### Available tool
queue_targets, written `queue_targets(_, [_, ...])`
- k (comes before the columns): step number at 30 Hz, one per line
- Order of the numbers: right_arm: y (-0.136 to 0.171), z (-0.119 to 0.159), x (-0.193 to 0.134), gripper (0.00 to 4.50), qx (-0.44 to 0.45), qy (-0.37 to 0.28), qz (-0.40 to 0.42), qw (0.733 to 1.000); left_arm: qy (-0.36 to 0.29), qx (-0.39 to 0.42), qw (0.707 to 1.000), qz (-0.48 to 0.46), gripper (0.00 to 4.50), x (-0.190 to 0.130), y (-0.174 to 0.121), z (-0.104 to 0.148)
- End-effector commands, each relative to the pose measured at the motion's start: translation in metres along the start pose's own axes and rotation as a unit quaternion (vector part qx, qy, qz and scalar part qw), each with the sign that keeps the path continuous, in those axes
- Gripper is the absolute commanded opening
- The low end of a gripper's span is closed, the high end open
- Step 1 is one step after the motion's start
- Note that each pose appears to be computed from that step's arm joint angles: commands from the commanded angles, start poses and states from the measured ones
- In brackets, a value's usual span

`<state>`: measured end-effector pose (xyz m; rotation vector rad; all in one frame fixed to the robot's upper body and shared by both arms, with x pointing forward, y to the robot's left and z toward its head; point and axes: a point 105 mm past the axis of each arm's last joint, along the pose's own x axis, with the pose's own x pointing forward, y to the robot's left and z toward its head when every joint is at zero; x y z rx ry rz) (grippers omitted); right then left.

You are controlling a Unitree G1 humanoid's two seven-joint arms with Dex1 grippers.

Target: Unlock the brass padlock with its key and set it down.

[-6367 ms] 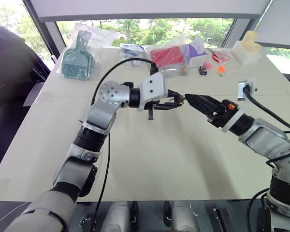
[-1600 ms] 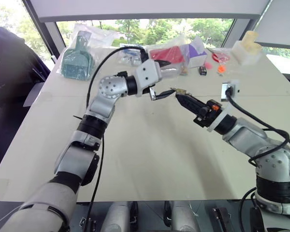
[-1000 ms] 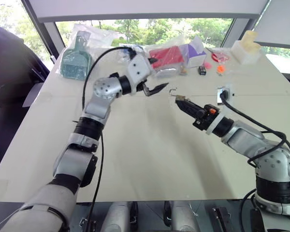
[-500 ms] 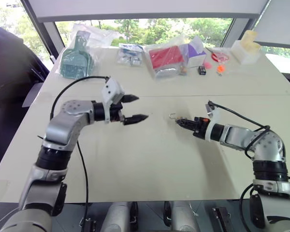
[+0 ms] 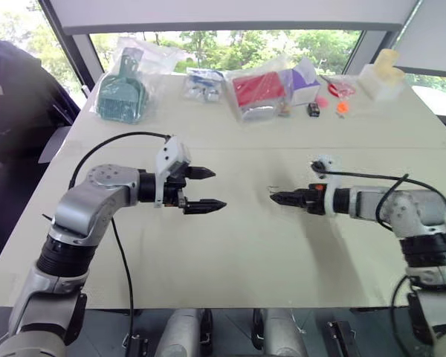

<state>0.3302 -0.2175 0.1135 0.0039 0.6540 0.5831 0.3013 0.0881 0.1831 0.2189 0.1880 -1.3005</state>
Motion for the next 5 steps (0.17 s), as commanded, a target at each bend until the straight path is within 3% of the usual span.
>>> queue_targets(1, [-0.016, 0.004, -0.039, 4.42, -0.1, -0.008, -0.049, 0.994, -0.009, 0.008, 1.0, -0.003, 4.5, -0.003, -0.001, 0.006])
queue_targets(5, [-0.006, 0.002, -0.074, 4.42, -0.154, -0.04, -0.027, 0.987, -0.008, -0.012, 1.0, -0.01, 4.5, -0.002, -0.003, -0.001])
